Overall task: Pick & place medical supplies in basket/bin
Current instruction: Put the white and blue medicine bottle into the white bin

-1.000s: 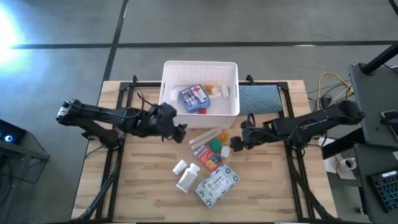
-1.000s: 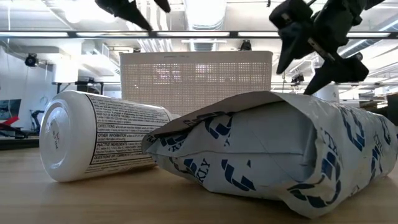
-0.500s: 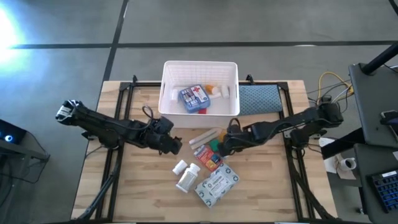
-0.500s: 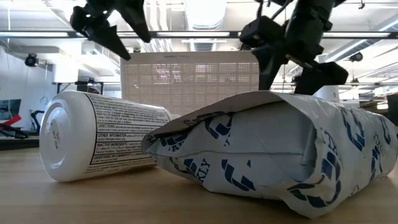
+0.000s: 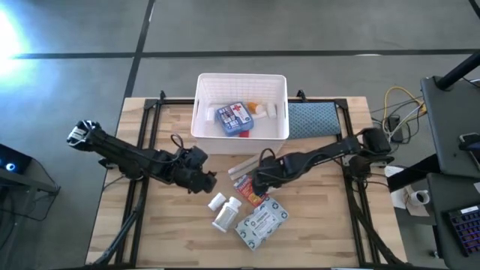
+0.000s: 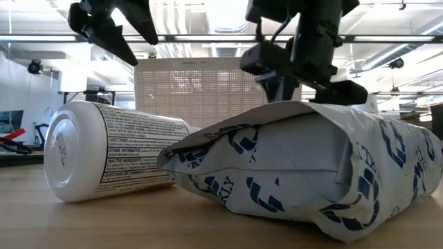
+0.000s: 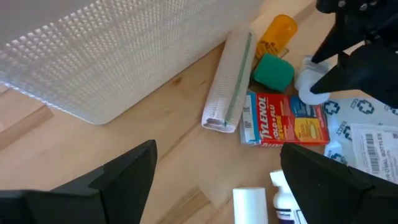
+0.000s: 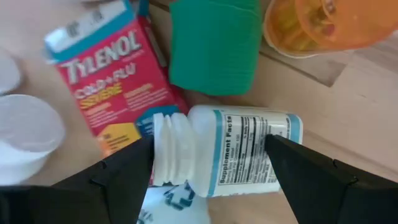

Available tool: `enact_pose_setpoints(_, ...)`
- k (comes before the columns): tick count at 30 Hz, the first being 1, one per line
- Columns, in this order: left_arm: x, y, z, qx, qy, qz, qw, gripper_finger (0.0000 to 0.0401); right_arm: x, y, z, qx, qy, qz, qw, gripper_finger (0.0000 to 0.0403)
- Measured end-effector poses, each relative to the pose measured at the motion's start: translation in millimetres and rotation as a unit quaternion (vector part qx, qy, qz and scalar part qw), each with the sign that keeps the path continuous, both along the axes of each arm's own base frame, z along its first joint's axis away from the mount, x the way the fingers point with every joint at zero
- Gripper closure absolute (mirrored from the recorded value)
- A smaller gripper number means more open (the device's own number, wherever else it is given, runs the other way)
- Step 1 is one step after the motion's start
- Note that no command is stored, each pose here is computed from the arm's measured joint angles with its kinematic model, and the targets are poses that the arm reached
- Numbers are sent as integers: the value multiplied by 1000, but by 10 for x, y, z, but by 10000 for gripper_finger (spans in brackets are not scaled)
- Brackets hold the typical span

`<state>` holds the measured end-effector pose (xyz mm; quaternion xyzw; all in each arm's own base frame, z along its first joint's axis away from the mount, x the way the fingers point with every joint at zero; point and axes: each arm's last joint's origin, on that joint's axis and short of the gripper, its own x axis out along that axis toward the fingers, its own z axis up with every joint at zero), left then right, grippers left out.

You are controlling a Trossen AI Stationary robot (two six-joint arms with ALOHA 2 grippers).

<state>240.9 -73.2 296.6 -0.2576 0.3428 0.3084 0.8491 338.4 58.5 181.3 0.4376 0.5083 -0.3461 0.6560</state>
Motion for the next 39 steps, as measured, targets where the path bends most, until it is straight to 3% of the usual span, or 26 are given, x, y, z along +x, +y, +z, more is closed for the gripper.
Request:
enact_pose_setpoints(6, -17, 7, -14, 6, 10, 0, 1000, 81, -85, 8, 55, -18, 36, 24, 999, 101)
enact_pose_setpoints(11, -17, 8, -16, 9, 12, -2, 1000, 81, -217, 61, 389, -89, 8, 153, 984, 101)
enact_pose_setpoints(15, -16, 8, -16, 9, 11, -2, 1000, 81, -400, 111, 588, -144, 15, 330, 933, 101)
enact_pose_setpoints(19, -9, 6, -14, 8, 7, -2, 1000, 81, -553, 122, 588, -179, 52, 473, 861, 101)
enact_pose_setpoints(22, 1, 1, -8, -1, -3, 6, 1000, 81, -570, 108, 465, -189, 75, 551, 810, 101)
enact_pose_setpoints(25, 8, -8, -2, -10, -13, 14, 1000, 81, -528, 100, 295, -193, 83, 588, 781, 101)
enact_pose_setpoints(39, -9, -75, 1, -35, -40, 46, 998, 81, -372, 84, -312, -187, 97, 599, 773, 101)
